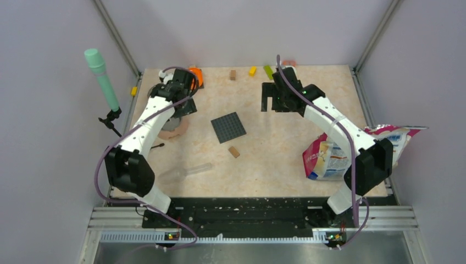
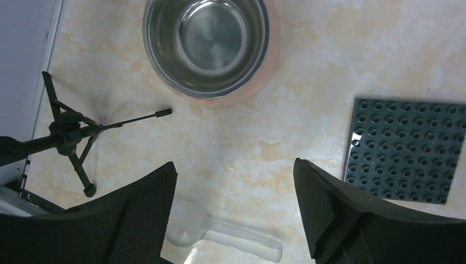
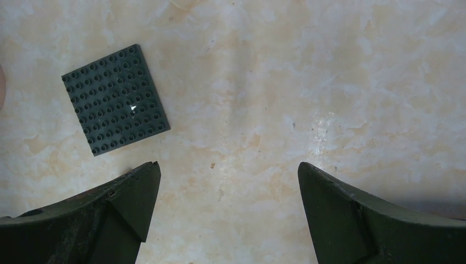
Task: Serve the pet food
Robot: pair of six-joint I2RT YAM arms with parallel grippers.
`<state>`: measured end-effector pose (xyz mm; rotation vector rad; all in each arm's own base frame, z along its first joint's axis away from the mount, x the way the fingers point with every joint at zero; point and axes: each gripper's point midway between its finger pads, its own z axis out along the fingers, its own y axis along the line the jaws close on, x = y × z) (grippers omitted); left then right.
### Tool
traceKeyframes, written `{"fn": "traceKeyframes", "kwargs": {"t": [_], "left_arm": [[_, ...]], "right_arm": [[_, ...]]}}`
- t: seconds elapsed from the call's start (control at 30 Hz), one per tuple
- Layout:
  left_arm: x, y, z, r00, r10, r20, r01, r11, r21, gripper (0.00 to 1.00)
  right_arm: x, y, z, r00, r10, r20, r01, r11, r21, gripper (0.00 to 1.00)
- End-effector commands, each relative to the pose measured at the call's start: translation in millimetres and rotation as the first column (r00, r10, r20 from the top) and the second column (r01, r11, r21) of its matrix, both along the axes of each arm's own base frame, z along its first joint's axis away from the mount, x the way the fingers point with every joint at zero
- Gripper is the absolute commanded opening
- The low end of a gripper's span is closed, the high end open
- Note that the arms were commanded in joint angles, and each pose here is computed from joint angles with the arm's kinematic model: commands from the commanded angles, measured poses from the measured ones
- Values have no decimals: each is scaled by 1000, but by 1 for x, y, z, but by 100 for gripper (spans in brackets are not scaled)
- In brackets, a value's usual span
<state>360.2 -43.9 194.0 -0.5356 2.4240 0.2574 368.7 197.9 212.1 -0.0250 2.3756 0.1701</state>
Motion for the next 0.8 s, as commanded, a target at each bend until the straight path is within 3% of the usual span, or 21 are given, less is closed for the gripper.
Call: {"fn": "traceKeyframes", "kwargs": {"t": [0.0, 0.3, 0.4, 0.6, 0.7, 0.77], "left_arm": [[6, 9, 6, 998, 64, 8, -64, 998, 10, 82], [9, -71, -17, 968, -246, -43, 231, 948, -221, 81], [6, -116, -9, 915, -404, 16, 389, 868, -308, 80], [-9, -203, 23, 701, -690, 181, 693, 600, -399, 80], [-12, -225, 39, 619, -754, 222, 767, 518, -379, 80], [-8, -230, 47, 597, -764, 246, 787, 498, -364, 80]], "right_arm": [[0, -2, 23, 998, 0, 67, -2, 999, 38, 99], [-1, -9, 36, 996, -14, 93, 12, 1000, 20, 99], [-6, -26, 70, 987, -38, 155, 41, 999, -16, 99], [-38, -97, 149, 920, -207, 333, 247, 966, -82, 98], [-66, -137, 177, 868, -348, 355, 405, 909, -98, 97], [-85, -162, 194, 822, -439, 362, 505, 856, -110, 97]]}}
